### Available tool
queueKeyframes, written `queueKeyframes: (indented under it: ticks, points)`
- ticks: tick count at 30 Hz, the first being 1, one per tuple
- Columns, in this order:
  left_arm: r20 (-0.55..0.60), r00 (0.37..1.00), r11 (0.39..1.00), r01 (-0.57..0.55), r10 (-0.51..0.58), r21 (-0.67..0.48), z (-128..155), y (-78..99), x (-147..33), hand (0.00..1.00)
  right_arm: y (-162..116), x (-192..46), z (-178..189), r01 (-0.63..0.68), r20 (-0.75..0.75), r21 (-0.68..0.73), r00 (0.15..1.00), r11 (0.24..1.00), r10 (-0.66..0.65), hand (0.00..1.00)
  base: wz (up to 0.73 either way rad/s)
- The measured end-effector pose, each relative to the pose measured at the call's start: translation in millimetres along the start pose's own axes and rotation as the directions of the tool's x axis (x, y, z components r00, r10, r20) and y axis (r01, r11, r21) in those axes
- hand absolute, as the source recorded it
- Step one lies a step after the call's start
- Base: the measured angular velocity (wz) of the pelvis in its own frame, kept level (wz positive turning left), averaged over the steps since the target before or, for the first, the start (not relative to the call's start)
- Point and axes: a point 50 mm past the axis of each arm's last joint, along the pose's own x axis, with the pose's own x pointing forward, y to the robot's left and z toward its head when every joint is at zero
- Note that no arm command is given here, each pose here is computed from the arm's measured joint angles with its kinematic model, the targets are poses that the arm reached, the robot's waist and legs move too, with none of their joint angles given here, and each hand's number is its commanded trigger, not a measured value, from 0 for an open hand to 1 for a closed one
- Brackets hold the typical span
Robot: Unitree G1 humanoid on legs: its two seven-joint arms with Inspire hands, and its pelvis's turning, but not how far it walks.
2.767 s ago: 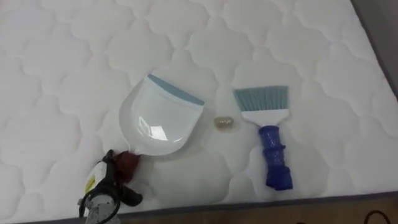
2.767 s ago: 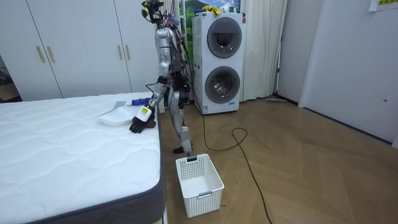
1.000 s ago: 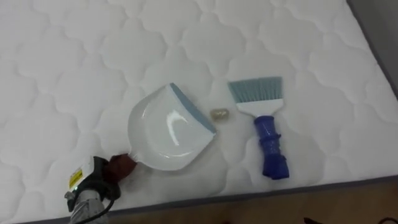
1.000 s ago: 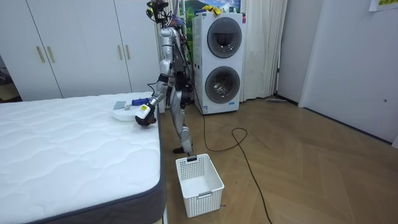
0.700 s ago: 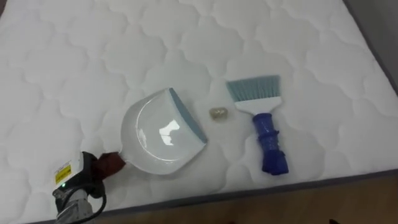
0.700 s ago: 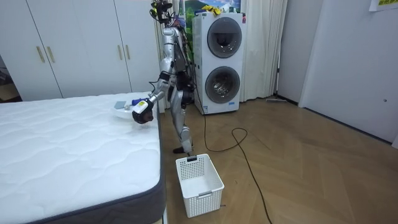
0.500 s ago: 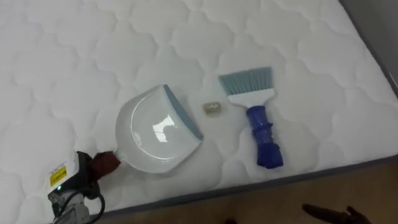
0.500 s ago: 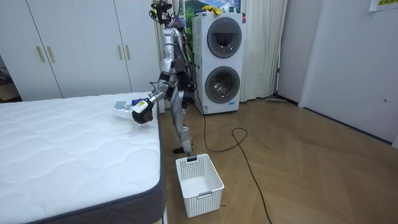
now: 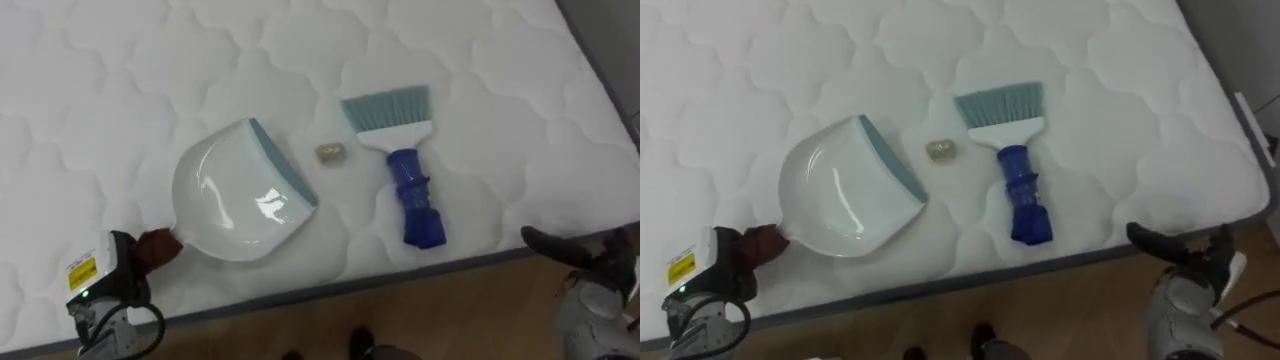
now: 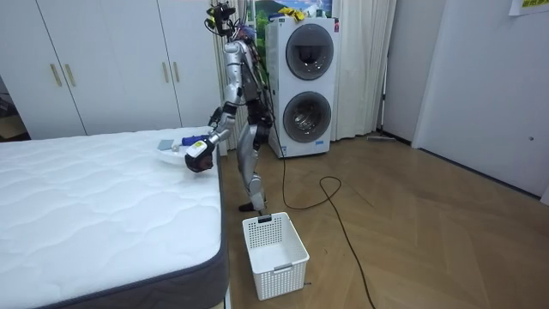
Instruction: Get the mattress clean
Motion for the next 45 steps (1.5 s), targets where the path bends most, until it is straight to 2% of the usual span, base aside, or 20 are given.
queueKeyframes:
  ticks: [2,7,10,17,22,29,45]
  points:
    - [-0.007,0.999,0.999,0.034,-0.034,-0.020,3.6,-0.2,2.8,1.00,9.7,-1.3,17.9,-0.006,0.085,-0.006,0.996,1.000,0.006,0.00,0.02]
    - [-0.024,0.992,0.991,0.124,-0.125,-0.047,4.4,-4.1,3.7,1.00,24.7,-9.2,36.2,-0.050,0.231,-0.106,0.970,0.993,0.074,0.00,0.01]
    - [-0.032,0.985,0.983,0.169,-0.171,-0.065,6.1,-4.1,6.3,1.00,35.5,-11.9,46.3,-0.064,0.282,-0.132,0.954,0.989,0.100,0.00,0.00]
    - [-0.034,0.954,0.948,0.290,-0.297,-0.130,10.1,-3.9,12.0,1.00,49.6,-20.9,50.2,-0.063,0.388,-0.290,0.904,0.955,0.178,0.00,0.00]
    - [-0.016,0.945,0.940,0.323,-0.326,-0.110,16.2,7.2,23.7,1.00,64.2,-27.6,52.1,-0.115,0.401,-0.335,0.881,0.935,0.252,0.00,0.08]
    - [0.021,0.934,0.929,0.358,-0.357,-0.096,28.3,12.4,30.7,1.00,76.5,-35.7,46.6,-0.182,0.386,-0.391,0.857,0.902,0.341,0.00,0.02]
    - [0.093,0.917,0.915,0.395,-0.387,-0.086,46.1,19.2,37.1,1.00,100.9,-48.3,52.8,-0.322,0.371,-0.440,0.785,0.838,0.497,0.00,0.04]
